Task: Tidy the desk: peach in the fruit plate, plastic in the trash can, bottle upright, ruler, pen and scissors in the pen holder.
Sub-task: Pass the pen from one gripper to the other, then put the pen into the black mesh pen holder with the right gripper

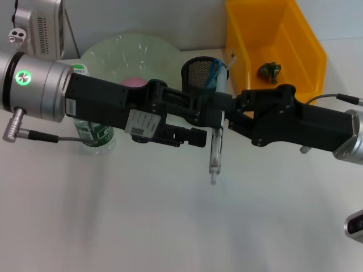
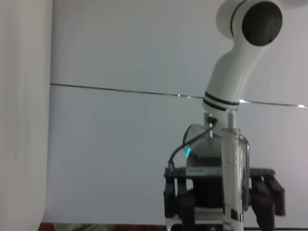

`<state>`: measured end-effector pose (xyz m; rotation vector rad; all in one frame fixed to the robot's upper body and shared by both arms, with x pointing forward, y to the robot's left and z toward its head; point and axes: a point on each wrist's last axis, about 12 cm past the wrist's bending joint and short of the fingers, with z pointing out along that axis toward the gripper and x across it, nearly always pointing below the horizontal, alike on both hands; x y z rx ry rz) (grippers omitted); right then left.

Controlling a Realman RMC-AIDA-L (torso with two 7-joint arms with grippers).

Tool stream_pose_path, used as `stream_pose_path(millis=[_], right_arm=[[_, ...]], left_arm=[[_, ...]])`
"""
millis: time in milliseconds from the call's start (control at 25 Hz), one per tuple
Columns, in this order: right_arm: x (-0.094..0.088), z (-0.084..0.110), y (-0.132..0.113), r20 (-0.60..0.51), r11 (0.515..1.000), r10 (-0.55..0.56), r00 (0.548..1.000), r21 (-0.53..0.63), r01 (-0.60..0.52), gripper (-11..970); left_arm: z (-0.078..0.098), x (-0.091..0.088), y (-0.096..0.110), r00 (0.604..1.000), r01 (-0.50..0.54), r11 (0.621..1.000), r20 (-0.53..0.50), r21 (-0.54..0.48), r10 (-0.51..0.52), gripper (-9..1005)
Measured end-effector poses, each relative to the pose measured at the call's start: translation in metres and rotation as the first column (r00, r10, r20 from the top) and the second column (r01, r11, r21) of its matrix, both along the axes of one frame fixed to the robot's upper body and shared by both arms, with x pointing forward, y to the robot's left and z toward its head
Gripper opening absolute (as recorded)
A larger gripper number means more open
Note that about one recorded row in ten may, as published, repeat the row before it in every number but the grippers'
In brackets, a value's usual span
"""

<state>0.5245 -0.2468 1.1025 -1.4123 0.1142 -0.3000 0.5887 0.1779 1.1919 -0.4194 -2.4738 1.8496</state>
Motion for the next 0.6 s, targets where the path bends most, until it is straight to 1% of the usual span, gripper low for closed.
stream_pose_path(millis=[120,240,320,400,440,480,520,600], right_arm=[[-0.002,0.001,-0.005,-0.001,0.999,-0.024,1.0,0.027,0.024,138],[-0.004,0.001,-0.009,-0.015,0.998,-0.031,0.999,0.045,0.032,138],[-0.005,0.003,-0.013,-0.064,0.996,-0.038,0.997,0.08,0.043,138],[-0.006,0.004,-0.018,-0.13,0.992,-0.04,0.991,0.118,0.055,138],[-0.006,0.004,-0.021,-0.167,0.989,-0.04,0.985,0.135,0.063,138],[-0.007,0.005,-0.024,-0.203,0.986,-0.04,0.978,0.152,0.072,138],[-0.007,0.005,-0.027,-0.235,0.983,-0.041,0.971,0.166,0.081,138],[-0.009,0.004,-0.033,-0.294,0.975,-0.04,0.955,0.197,0.102,138]], left_arm=[[0.0,-0.002,0.002,0.999,0.02,1.0,0.028,-0.006,-0.02,510],[-0.001,-0.002,0.008,0.997,0.032,0.999,0.077,-0.005,-0.031,537],[-0.003,-0.002,0.015,0.989,0.04,0.999,0.144,-0.007,-0.039,555],[-0.007,-0.003,0.024,0.972,0.046,0.999,0.229,-0.013,-0.042,561],[-0.007,-0.003,0.024,0.972,0.046,0.999,0.229,-0.013,-0.042,565],[-0.008,-0.004,0.027,0.964,0.047,0.999,0.263,-0.018,-0.041,568],[-0.011,-0.005,0.038,0.932,0.044,0.998,0.362,-0.047,-0.024,571],[-0.013,-0.007,0.044,0.904,0.044,0.996,0.427,-0.074,-0.009,577]])
